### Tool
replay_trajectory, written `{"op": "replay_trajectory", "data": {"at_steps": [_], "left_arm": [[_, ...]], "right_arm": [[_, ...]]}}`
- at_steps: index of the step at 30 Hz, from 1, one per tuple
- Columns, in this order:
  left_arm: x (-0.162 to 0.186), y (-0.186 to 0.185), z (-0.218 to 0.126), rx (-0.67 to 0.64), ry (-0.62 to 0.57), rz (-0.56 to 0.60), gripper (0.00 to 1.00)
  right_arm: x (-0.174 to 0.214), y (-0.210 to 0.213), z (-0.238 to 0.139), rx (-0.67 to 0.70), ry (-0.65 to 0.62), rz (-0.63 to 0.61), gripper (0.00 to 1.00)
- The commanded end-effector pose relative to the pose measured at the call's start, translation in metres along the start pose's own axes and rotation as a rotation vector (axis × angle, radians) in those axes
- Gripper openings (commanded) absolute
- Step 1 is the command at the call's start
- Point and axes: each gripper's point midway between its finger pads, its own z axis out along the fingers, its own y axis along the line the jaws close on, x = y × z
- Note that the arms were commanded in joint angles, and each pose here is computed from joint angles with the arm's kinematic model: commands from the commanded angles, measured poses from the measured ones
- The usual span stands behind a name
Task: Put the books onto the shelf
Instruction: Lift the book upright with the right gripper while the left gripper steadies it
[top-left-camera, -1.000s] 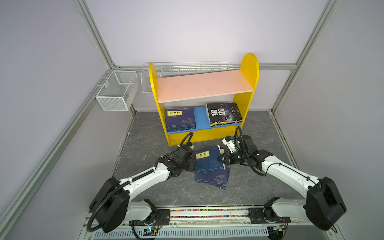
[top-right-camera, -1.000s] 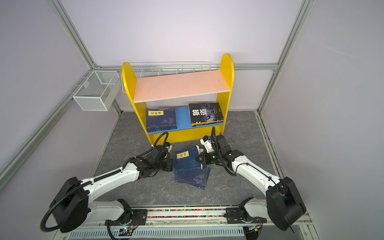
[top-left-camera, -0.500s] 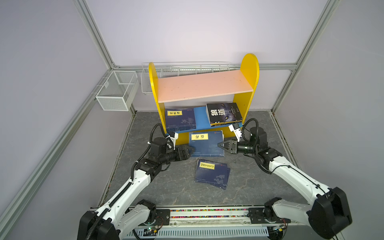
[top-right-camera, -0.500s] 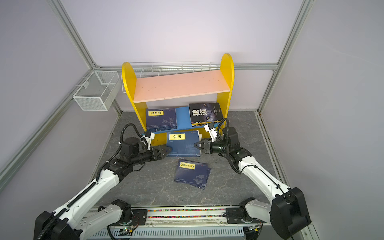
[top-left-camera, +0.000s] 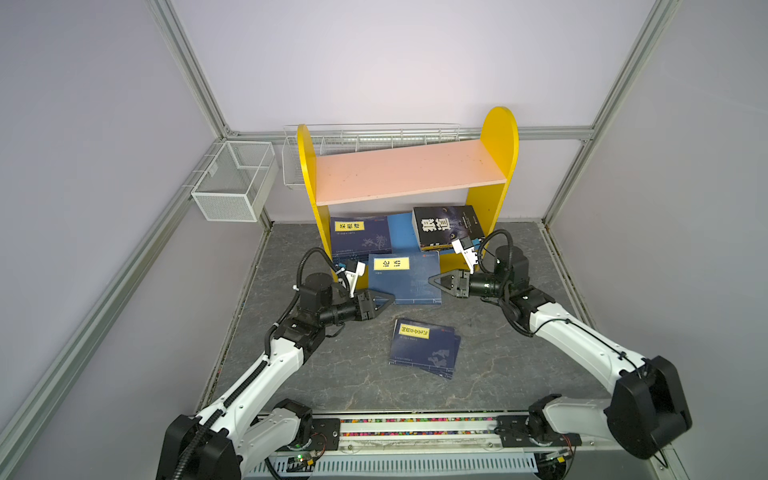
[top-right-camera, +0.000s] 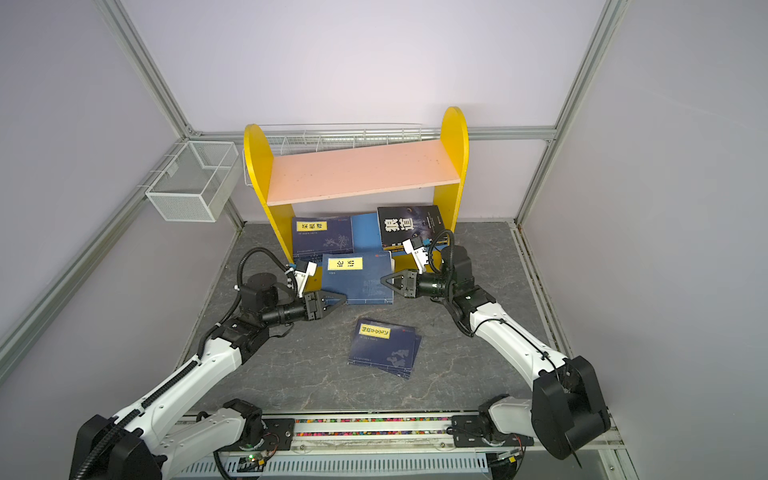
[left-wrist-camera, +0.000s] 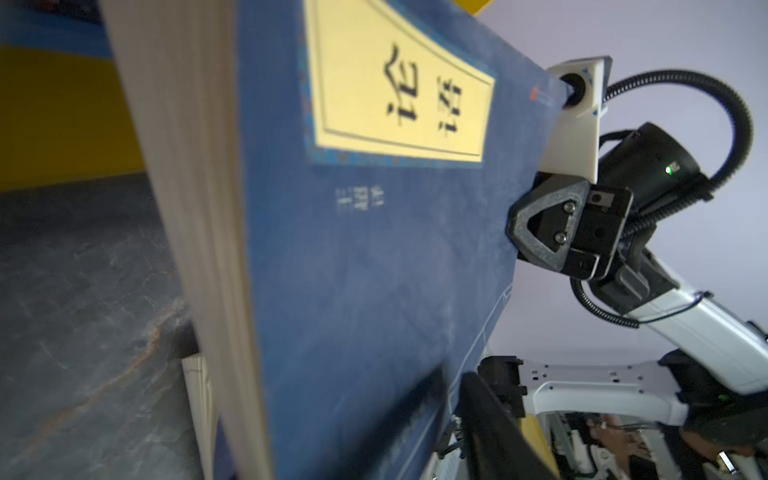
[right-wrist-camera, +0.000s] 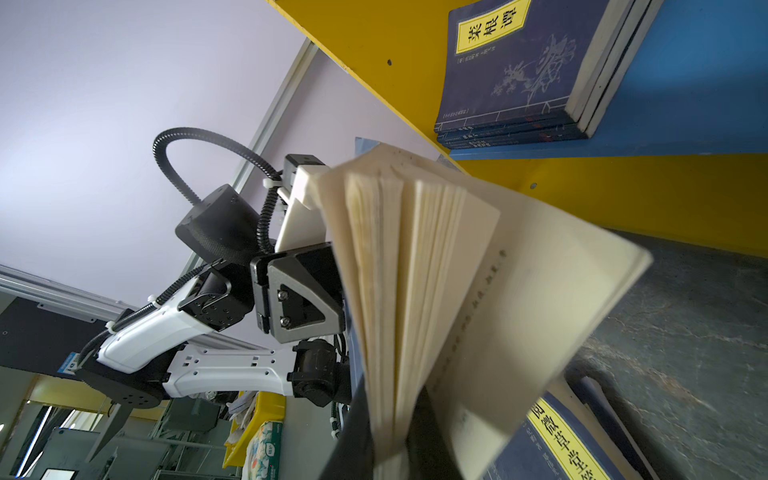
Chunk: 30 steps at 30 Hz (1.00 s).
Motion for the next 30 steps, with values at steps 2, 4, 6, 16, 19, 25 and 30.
{"op": "replay_trajectory", "data": {"at_steps": [2,4,6,16,19,25,30], "left_arm": [[-0.009,-0.017,-0.004,0.072,-0.050,0.057,0.25],[-0.010,-0.017,-0.003,0.080,-0.057,0.053,0.11],[-0.013,-0.014,-0.002,0.071,-0.074,0.046,0.02],[-0.024,-0.021,-0.019,0.068,-0.197,0.084,0.00],[-0.026,-0.023,-0.026,0.060,-0.239,0.099,0.00],[-0.031,-0.026,-0.029,0.069,-0.270,0.092,0.00],[-0.034,-0.025,-0.028,0.068,-0.281,0.084,0.00]], "right_arm": [[0.002,0.003,0.002,0.000,0.028,-0.046,0.07],[0.004,0.000,0.002,0.010,0.035,-0.045,0.07],[0.005,-0.002,0.002,0.017,0.039,-0.040,0.08],[-0.016,-0.061,-0.038,0.420,-0.170,0.042,0.70],[-0.010,-0.049,-0.025,0.298,-0.150,0.053,0.70],[-0.009,-0.017,0.002,0.086,-0.137,0.034,0.66],[-0.011,-0.004,0.011,0.014,-0.146,0.028,0.60]]}}
